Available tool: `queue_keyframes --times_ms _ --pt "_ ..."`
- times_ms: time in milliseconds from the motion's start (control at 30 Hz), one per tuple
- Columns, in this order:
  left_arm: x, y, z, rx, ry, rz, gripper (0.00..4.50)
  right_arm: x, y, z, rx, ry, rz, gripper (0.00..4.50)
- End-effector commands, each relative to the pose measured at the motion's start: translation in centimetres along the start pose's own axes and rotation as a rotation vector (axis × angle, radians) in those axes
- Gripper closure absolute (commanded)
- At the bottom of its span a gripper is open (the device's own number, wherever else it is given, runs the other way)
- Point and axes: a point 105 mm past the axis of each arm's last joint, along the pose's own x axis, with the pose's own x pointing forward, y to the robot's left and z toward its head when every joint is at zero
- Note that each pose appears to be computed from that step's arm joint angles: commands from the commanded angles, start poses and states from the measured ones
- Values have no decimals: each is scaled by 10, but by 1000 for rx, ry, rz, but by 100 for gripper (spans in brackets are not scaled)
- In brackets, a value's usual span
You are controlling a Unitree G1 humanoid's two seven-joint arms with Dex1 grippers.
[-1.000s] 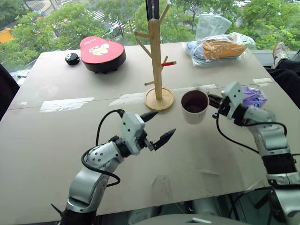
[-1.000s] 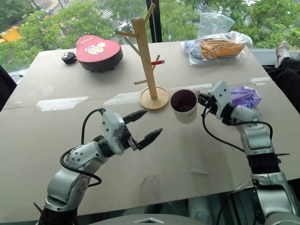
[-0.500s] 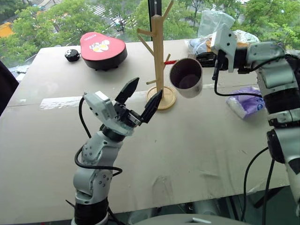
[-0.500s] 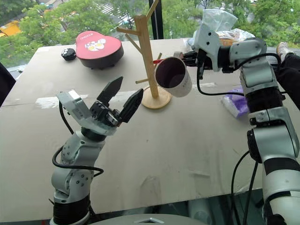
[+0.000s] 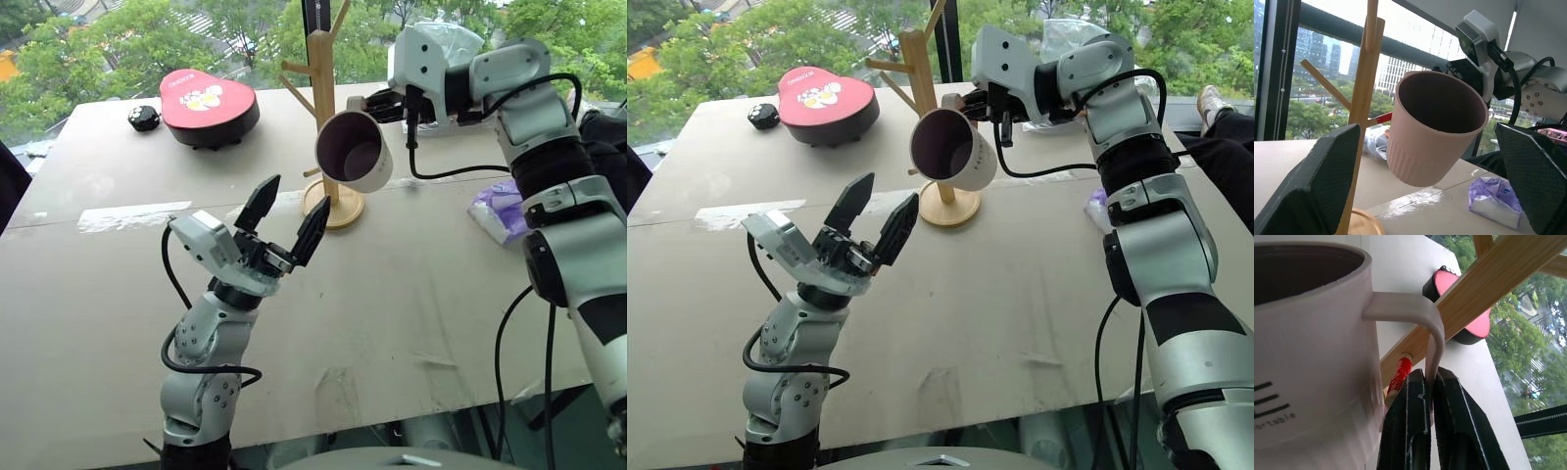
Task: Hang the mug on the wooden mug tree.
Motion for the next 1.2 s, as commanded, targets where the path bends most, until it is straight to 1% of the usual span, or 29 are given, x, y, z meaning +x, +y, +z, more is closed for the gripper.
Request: queue_keyframes --times_ms 33,67,167,267,367,433,700,833,967,1200 --pt "0 -6 7 20 -29 -21 0 -2 -10 17 -74 -9 -13 444" --pt "0 -6 7 20 -25 -22 0 -1 -9 17 -83 -5 -9 444" --pt "-1 -8 4 22 -13 -29 0 0 -9 16 -98 10 -2 364" --pt "-1 -9 3 21 -10 -29 0 -1 -11 14 -99 21 -15 229" --pt "-2 -9 2 19 -7 -30 0 -3 -15 13 -85 21 -43 79" --pt "-2 -9 1 18 -4 -30 0 -5 -16 12 -69 22 -55 2" --pt "1 -7 0 15 0 -50 0 -9 -27 11 3 13 -118 2" --pt "2 -7 -1 14 3 -56 0 -12 -32 5 124 23 -140 2" --pt "3 -9 -2 14 1 -61 0 -17 -33 0 352 -3 -117 2" --pt "3 -9 -3 15 -1 -56 0 -19 -30 2 493 -6 -60 2"
